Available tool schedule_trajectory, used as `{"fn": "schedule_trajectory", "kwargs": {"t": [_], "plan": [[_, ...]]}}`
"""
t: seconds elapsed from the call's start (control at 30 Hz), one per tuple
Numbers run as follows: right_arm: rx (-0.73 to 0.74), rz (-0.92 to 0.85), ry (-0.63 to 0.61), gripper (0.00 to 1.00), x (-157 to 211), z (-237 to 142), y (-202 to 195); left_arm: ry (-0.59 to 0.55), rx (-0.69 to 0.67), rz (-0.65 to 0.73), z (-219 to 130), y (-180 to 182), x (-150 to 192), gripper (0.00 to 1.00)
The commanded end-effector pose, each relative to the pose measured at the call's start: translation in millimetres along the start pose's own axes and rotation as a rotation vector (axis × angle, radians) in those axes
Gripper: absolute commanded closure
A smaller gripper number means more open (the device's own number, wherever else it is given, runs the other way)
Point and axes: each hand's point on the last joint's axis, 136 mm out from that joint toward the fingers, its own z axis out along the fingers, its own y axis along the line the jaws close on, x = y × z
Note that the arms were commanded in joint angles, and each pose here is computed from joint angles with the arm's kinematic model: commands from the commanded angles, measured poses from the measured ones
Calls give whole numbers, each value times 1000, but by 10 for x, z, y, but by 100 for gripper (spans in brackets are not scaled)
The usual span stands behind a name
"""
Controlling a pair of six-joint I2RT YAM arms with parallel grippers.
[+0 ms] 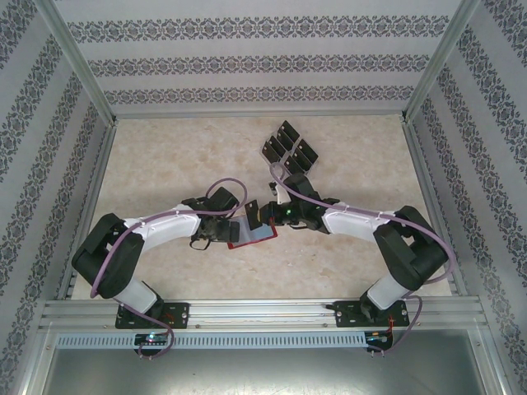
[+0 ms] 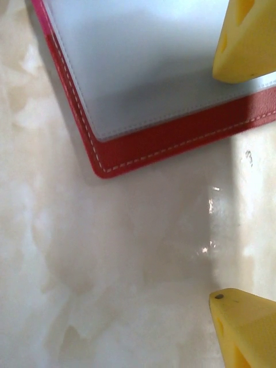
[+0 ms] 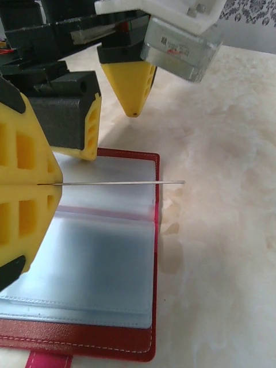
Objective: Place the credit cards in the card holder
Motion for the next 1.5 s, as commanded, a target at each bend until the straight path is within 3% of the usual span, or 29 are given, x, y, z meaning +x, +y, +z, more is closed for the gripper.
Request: {"fn": "schedule_trajectory", "kwargs": {"t": [0.0, 1.47], "plan": [[-50, -20, 13, 100, 36, 66, 73, 44, -92, 8, 61, 175, 155, 7], [-81, 136, 106, 100, 327, 284, -347, 32, -134, -1, 46, 285, 130, 7]]}}
